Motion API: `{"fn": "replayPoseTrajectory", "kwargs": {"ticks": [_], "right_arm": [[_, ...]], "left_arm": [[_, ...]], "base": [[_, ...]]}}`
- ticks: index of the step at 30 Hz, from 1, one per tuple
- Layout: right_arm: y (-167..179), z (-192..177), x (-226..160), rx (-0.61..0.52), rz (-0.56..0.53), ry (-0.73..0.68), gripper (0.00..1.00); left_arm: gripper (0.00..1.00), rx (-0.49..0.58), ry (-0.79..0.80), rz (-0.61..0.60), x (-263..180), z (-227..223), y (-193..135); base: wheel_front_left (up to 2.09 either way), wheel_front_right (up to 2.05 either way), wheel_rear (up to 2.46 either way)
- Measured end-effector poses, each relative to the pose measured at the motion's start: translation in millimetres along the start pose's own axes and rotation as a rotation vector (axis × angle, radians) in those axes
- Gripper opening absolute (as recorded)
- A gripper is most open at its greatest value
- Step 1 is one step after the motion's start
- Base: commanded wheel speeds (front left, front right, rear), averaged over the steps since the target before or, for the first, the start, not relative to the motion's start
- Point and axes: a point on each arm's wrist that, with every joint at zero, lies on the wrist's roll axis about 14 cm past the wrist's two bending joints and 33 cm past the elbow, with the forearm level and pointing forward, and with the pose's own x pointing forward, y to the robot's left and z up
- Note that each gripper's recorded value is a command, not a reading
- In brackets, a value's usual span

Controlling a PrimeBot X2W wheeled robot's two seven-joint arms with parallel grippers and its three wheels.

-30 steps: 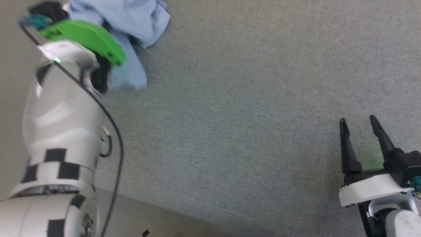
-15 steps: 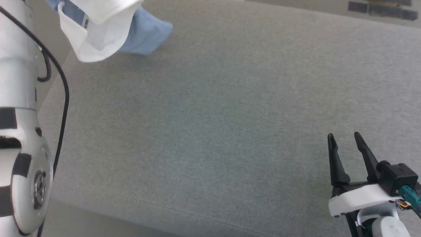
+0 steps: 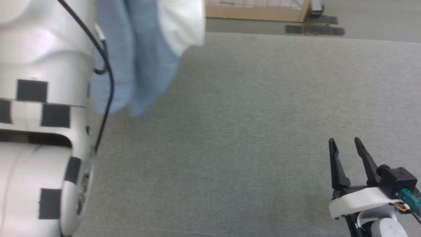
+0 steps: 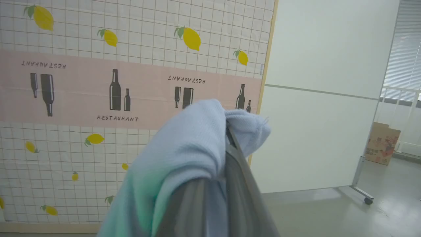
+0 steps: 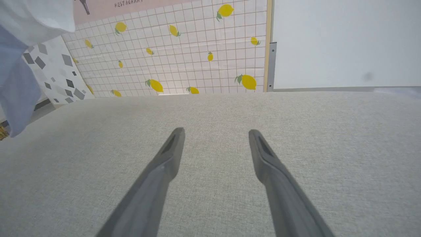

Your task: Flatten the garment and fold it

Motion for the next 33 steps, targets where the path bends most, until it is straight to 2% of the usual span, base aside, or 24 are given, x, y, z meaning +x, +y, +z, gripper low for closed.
{"fn": "replayPoseTrajectory", "kwargs": {"ticks": [6, 13, 17, 20, 23, 26, 30, 31, 32, 33], "right_arm": [[-33, 17, -20, -0.016, -0.101, -0.046, 1.0], [-50, 23, -34, -0.019, -0.157, -0.061, 1.0], [-54, 16, -36, -0.014, -0.171, -0.04, 1.0], [-57, 7, -36, -0.009, -0.181, -0.015, 1.0], [-61, 4, -35, -0.011, -0.194, -0.005, 1.0], [-67, 3, -35, -0.015, -0.209, -0.004, 1.0], [-72, -2, -37, -0.016, -0.225, 0.012, 1.0], [-71, -3, -37, -0.016, -0.224, 0.014, 1.0], [-70, -3, -37, -0.014, -0.222, 0.015, 1.0], [-70, -3, -36, -0.013, -0.22, 0.015, 1.0]], "left_arm": [[0.0, -0.117, 0.09, -0.16, -1, -39, -70], [0.0, -0.167, 0.288, -0.234, -23, -126, -107], [0.0, -0.17, 0.522, -0.226, -62, -222, -111], [0.0, -0.155, 0.741, -0.213, -112, -300, -109], [0.0, -0.148, 0.958, -0.21, -169, -360, -110], [0.0, -0.155, 1.14, -0.222, -218, -398, -114], [0.02, -0.208, 1.211, -0.244, -235, -407, -127], [0.33, -0.22, 1.207, -0.237, -234, -406, -127], [1.0, -0.244, 1.21, -0.231, -234, -404, -129], [1.0, -0.27, 1.199, -0.224, -231, -401, -130]], "base": [[0.0, 0.0, 0.0], [0.0, 0.0, 0.0], [0.0, 0.0, 0.0], [0.0, 0.0, 0.0], [0.0, 0.0, 0.0], [0.0, 0.0, 0.0], [0.0, 0.0, 0.0], [0.0, 0.0, 0.0], [0.0, 0.0, 0.0], [0.0, 0.0, 0.0]]}}
